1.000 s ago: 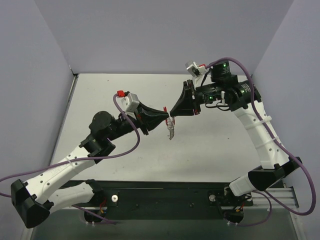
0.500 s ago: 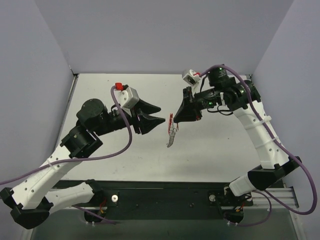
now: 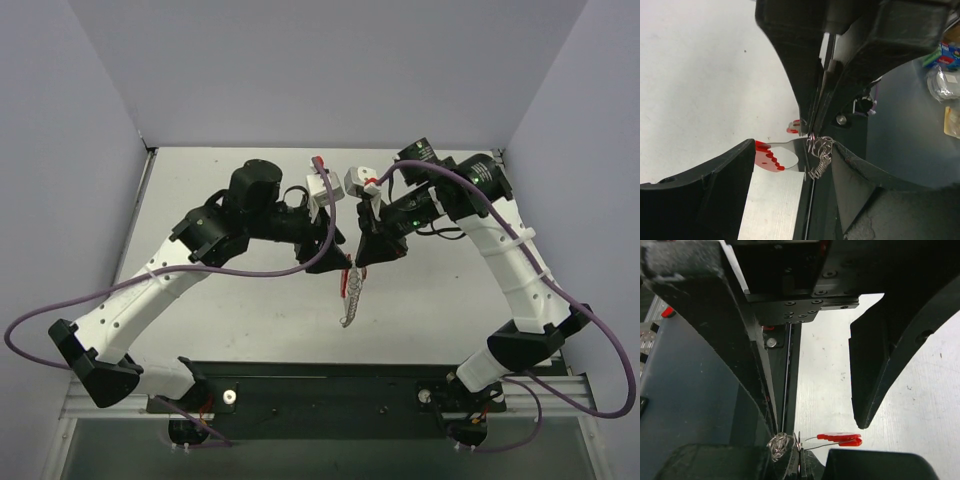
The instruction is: Put the keys on the keyring
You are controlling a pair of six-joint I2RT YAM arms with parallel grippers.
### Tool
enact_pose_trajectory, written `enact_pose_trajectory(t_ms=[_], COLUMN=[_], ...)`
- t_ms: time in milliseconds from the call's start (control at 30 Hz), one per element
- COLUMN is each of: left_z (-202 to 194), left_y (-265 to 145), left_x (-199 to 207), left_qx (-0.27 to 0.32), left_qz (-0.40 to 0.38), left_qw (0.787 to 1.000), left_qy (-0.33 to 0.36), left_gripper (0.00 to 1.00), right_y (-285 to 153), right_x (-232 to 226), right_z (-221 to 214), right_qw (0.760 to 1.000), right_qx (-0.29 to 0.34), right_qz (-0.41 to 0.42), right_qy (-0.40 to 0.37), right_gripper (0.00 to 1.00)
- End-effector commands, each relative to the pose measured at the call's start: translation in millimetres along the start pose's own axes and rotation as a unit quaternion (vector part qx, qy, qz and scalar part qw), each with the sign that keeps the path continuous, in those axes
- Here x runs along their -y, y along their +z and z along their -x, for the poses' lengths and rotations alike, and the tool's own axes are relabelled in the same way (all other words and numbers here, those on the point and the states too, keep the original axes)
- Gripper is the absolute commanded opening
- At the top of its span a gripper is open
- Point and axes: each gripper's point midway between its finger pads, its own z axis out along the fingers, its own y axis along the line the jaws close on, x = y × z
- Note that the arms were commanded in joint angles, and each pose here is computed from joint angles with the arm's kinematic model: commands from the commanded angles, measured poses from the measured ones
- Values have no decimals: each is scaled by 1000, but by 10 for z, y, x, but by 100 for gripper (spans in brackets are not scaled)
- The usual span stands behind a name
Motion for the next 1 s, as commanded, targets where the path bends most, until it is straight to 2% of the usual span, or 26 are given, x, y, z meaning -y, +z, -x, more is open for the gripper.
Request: enact_pose_trajectory(t_ms=[0, 500, 667, 967], left_z=[128, 97, 114, 79], left_y=[-101, 72, 138, 223], left_x=[172, 198, 186, 156], left_qx=[4, 16, 25, 24], left_qz=[-32, -55, -59, -59], left_qw=[999, 998, 998, 998], left_qy=[18, 17, 18, 17], left_gripper=[69, 69, 61, 54], right_y=[-72, -100, -99, -146], right_x=[-135, -143, -130, -136], right_z=[-41, 40, 58, 107], right_qw=[1000, 1000, 1000, 1000], right_qx=[-13, 5, 9, 23], right_qz=[13, 8, 8, 2], right_qy=[-17, -20, -19, -18], right_gripper=[0, 0, 0, 0])
